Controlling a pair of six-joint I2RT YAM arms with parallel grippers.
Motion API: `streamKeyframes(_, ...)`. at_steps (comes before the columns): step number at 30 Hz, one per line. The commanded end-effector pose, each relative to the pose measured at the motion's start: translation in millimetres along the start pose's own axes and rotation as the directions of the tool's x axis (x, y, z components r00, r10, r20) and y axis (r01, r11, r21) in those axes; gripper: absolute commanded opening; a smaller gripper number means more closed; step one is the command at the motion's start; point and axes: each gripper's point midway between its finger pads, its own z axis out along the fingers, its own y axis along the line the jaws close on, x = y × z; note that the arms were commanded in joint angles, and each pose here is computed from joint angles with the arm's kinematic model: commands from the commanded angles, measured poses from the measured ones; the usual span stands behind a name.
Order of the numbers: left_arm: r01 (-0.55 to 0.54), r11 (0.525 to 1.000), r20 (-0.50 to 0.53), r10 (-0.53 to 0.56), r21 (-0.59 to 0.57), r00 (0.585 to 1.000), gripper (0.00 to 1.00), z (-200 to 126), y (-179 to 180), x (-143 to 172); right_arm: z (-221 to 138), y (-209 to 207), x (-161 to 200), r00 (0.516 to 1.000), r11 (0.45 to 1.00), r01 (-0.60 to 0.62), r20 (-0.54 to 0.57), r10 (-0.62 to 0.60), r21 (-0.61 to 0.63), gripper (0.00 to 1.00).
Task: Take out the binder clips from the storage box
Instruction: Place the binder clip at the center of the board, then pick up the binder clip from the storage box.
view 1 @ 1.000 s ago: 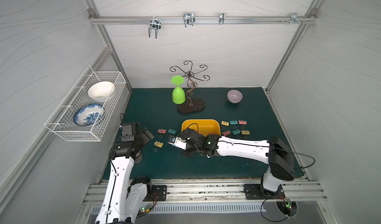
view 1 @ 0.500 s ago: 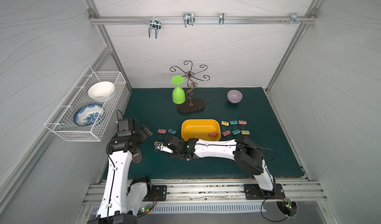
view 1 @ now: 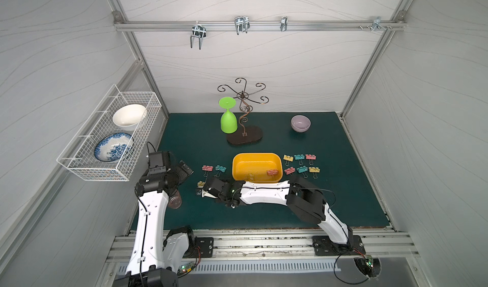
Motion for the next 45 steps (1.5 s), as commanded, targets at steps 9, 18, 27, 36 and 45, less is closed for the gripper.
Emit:
streamKeyframes(9, -0.128, 0.938, 0.007, 0.133, 0.322, 0.991, 0.97, -24, -55, 6, -86, -8, -28, 0.964, 0.966, -0.223, 0.115, 0.238, -0.127, 0.42)
streamKeyframes(18, -0.092, 0.846, -0.137, 0.191, 0.525, 0.972, 0.69, -6, -94, 39, -150, -91, 54, 0.623, 0.646, -0.747, 0.175, 0.762, -0.157, 0.41)
streamKeyframes(27, -0.350, 0.763, -0.190, 0.518, 0.544, 0.834, 0.51, 10, -148, 117, -168, -126, 189, 0.179, 0.173, -0.983, 0.115, 0.977, 0.063, 0.36)
streamKeyframes(36, -0.572, 0.688, -0.309, 0.718, 0.446, 0.624, 0.37, 43, -167, 173, -179, -116, 207, 0.060, 0.065, -0.997, 0.118, 0.991, -0.039, 0.44)
streamKeyframes(45, -0.704, 0.629, -0.388, 0.771, 0.331, 0.506, 0.41, 76, -180, 188, -178, -109, 201, 0.043, 0.049, -0.996, 0.078, 0.996, -0.080, 0.49)
